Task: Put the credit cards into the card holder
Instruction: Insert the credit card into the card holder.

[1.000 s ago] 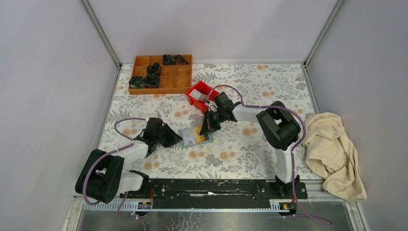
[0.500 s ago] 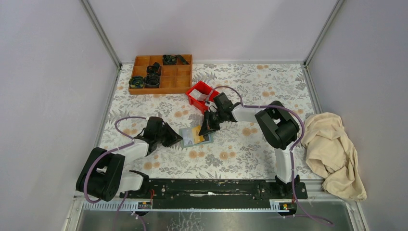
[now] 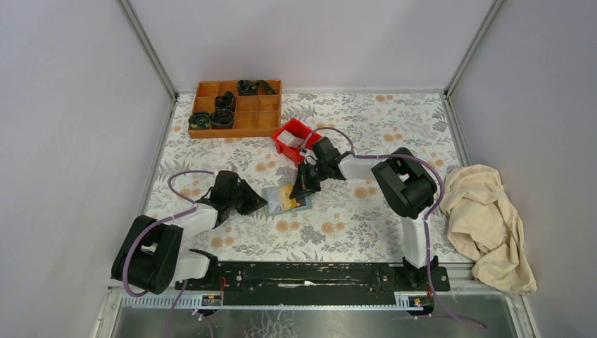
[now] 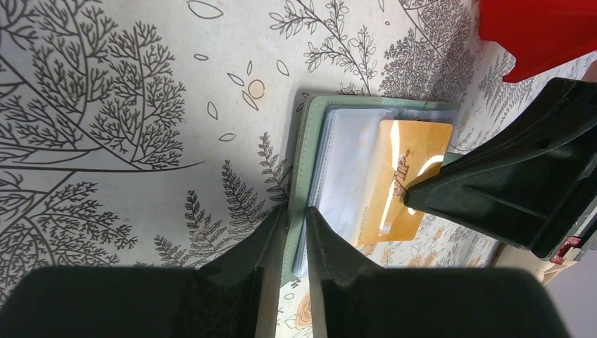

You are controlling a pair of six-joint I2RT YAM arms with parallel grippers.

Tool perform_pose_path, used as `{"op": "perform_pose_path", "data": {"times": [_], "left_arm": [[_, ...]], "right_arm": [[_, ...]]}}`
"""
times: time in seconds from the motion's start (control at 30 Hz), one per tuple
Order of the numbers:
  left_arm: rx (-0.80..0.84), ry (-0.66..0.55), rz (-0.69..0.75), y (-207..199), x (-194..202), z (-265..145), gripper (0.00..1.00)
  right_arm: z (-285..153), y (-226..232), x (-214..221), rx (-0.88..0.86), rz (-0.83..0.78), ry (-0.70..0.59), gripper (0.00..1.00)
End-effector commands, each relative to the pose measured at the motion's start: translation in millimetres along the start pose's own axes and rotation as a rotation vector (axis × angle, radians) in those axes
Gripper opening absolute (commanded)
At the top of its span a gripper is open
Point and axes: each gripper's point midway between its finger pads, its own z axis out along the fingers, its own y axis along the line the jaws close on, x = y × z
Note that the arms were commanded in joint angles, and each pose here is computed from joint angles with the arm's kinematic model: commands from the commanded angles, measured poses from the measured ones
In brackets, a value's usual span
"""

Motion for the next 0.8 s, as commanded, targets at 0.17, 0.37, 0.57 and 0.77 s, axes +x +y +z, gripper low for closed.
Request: {"op": "perform_pose_path", "data": {"times": [0.17,0.37,0.57,0.77], "left_arm": [[-0.082,0.079,0.009,29,23,3,0.24],[-0.07,0.08,0.006,27,23,4,0.24],[-0.065,0.083,0.003,26,24,5,0.24],[-0.056,0.081,0.001,25,24,6,0.24]], "right_arm": [[25,-21,26,0.128,-0.009,0.056,0.0],[33,-19,29,0.18,-0.044,0.079,0.01],[35,-18,32,0.223,-0.073,0.095,0.23],[26,-15,27,0.263,-0.109,0.078,0.38]]}}
